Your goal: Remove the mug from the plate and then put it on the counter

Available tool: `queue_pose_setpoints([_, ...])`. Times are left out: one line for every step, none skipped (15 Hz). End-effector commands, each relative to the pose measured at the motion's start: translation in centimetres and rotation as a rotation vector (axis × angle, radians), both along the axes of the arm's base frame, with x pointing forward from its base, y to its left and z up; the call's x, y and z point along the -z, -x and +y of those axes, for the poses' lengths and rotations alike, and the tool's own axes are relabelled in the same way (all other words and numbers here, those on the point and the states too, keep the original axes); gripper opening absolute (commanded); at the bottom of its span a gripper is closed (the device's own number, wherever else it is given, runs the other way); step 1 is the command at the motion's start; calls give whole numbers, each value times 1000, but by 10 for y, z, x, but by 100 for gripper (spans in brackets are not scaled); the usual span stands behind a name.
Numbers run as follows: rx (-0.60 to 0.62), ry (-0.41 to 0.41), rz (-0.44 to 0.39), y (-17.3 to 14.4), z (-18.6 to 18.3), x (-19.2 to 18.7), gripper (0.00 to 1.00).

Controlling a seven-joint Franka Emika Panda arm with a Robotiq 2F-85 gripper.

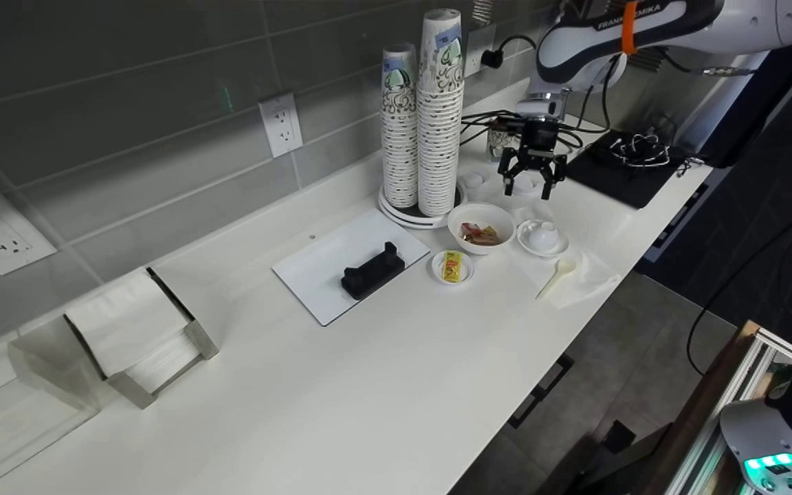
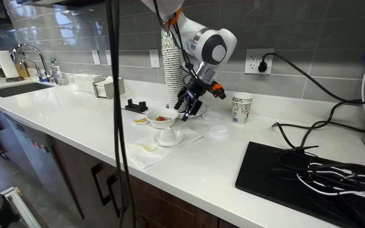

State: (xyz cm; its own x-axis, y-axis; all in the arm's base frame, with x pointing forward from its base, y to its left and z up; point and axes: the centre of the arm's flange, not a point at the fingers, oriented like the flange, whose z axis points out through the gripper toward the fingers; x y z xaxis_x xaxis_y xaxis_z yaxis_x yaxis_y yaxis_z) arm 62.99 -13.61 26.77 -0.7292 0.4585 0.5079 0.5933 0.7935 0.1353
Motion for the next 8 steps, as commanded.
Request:
queue_pose_setpoints([-44,-34,45,12,-38,8,100])
queue_pose_setpoints([-48,-43,53,15,-43,10,100])
queue_pose_setpoints([-47,-46,65,20,-48,10,100])
queue_pose_setpoints([-52,-50,74,22,-52,10,100])
queue_pose_setpoints([-60,-54,83,24,-54,10,100])
queue_pose_setpoints([-69,-53,92,25,-54,10,100])
queue_pose_setpoints([-77,-55,98,25,-55,11,100])
queue_pose_setpoints([-84,-55,102,25,-54,12,100])
